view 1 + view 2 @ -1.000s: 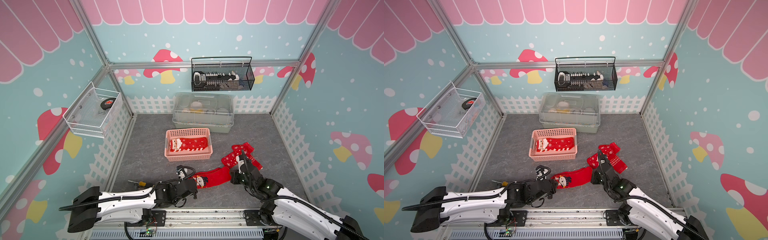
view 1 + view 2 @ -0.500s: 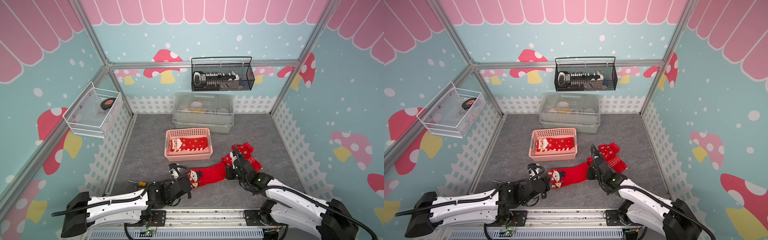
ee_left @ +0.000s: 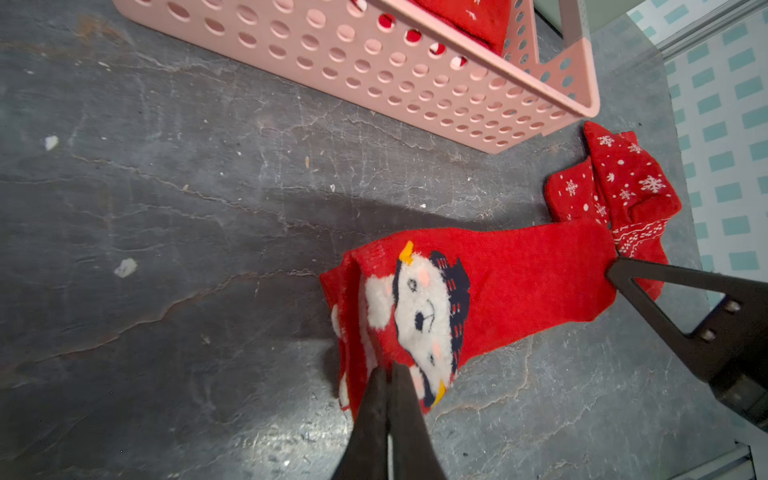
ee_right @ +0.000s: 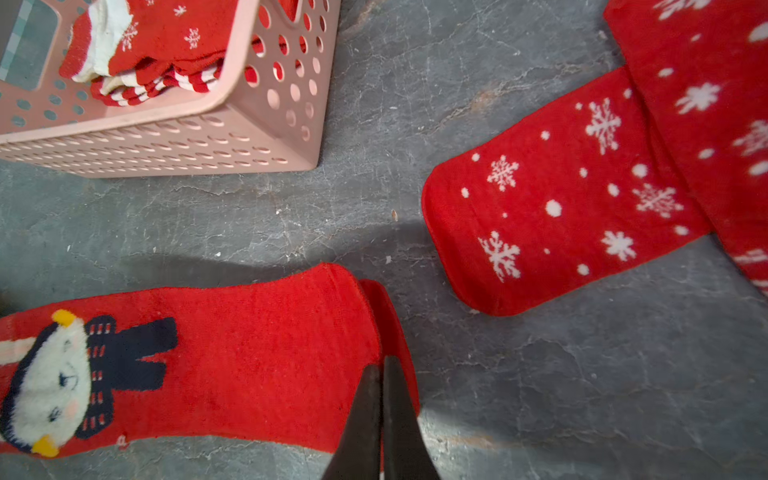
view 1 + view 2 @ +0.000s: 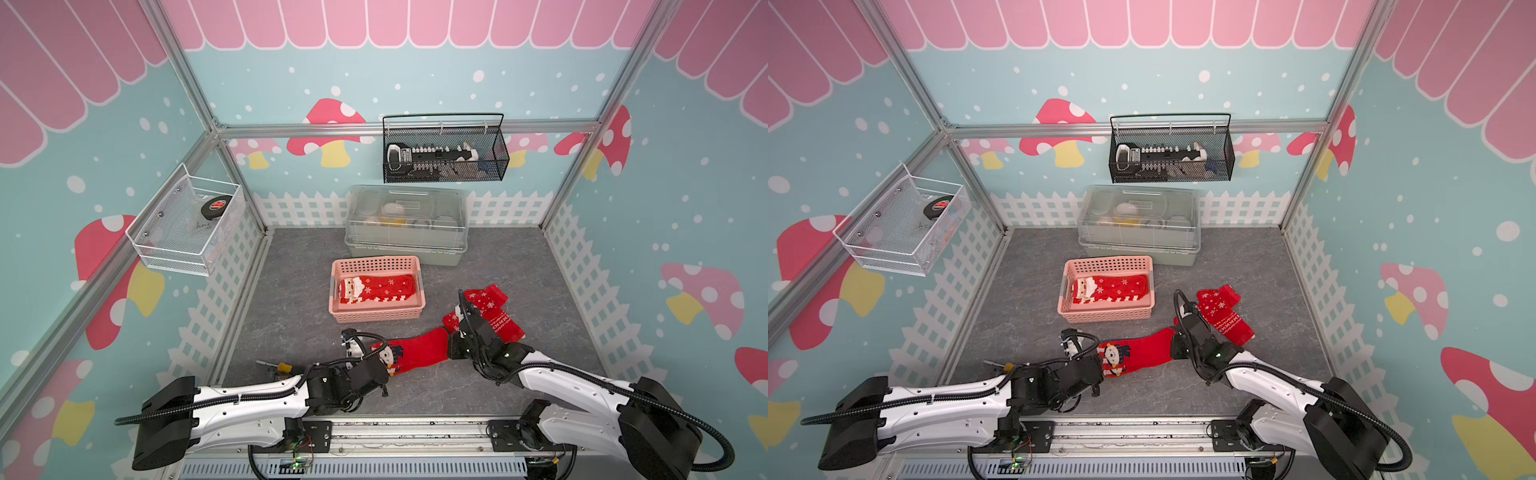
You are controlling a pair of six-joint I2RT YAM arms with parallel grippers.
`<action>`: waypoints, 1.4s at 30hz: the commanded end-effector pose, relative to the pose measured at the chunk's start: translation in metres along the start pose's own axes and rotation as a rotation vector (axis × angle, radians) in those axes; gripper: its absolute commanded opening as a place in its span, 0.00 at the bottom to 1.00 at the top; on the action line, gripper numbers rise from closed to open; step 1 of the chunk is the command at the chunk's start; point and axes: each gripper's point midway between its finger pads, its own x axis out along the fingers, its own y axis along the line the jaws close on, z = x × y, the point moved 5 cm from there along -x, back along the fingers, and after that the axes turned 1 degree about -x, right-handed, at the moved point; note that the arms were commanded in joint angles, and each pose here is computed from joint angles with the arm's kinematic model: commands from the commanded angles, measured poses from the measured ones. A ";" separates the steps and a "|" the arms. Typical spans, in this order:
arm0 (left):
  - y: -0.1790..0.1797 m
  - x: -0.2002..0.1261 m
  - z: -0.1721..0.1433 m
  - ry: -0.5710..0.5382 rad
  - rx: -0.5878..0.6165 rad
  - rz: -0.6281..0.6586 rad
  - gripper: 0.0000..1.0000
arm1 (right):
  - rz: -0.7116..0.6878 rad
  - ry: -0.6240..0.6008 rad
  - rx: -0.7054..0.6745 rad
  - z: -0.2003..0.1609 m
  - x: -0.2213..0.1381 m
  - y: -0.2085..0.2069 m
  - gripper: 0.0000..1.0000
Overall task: Place the socks together as a pair
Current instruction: Flatten out the sock, then pick up a pair of socks from the center of the board.
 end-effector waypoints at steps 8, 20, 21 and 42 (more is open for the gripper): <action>0.016 0.010 0.000 0.012 -0.019 0.048 0.49 | -0.058 0.000 0.011 -0.004 0.004 -0.010 0.44; 0.021 0.026 -0.008 0.046 -0.079 0.035 0.53 | -0.050 0.067 0.002 -0.006 0.029 -0.002 0.51; 0.020 0.028 -0.009 0.053 -0.079 0.032 0.53 | -0.045 0.067 0.006 -0.006 0.030 -0.001 0.51; 0.004 0.032 -0.014 0.112 -0.005 0.033 0.00 | 0.099 0.034 0.116 -0.012 0.015 0.008 0.00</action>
